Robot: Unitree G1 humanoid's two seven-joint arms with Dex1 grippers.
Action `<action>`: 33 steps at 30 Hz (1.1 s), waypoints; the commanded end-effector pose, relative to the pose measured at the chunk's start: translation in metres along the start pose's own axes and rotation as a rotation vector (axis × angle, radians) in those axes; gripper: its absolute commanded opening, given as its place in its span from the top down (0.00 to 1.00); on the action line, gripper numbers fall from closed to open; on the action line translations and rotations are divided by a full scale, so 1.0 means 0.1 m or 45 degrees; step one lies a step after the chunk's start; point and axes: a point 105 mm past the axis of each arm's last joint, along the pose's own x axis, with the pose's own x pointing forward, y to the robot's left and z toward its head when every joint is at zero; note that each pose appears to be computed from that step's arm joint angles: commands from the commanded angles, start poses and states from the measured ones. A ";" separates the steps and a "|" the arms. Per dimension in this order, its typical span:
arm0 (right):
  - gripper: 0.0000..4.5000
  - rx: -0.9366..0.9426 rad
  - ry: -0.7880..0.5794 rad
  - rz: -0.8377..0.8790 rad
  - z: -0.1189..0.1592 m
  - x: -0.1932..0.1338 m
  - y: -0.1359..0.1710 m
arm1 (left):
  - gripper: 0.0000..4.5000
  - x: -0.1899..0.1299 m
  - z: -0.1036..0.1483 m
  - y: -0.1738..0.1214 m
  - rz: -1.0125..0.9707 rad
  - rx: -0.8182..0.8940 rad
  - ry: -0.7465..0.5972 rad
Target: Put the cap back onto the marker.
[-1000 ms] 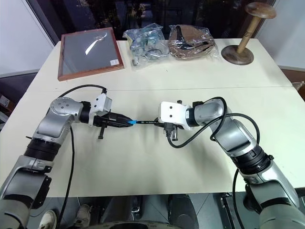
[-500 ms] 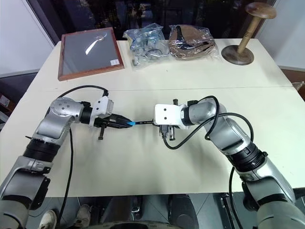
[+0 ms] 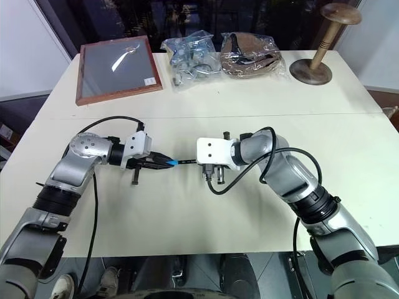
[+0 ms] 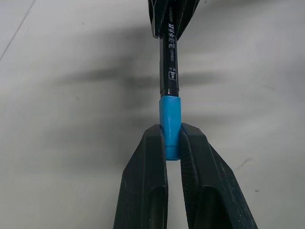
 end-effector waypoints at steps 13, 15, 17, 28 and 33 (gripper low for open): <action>0.99 -0.078 -0.109 -0.007 0.37 0.05 -0.04 | 1.00 0.06 0.18 0.05 -0.003 0.143 -0.080; 0.99 -0.082 -0.114 -0.003 0.38 0.06 -0.03 | 1.00 0.07 0.20 0.05 -0.002 0.139 -0.088; 0.99 -0.084 -0.121 0.003 0.40 0.06 -0.01 | 1.00 0.08 0.22 0.07 0.004 0.131 -0.101; 0.99 -0.078 -0.134 0.004 0.42 0.08 -0.01 | 1.00 0.10 0.29 0.13 0.035 0.115 -0.141; 0.99 -0.082 -0.143 0.012 0.43 0.10 0.01 | 1.00 0.11 0.30 0.12 0.032 0.111 -0.151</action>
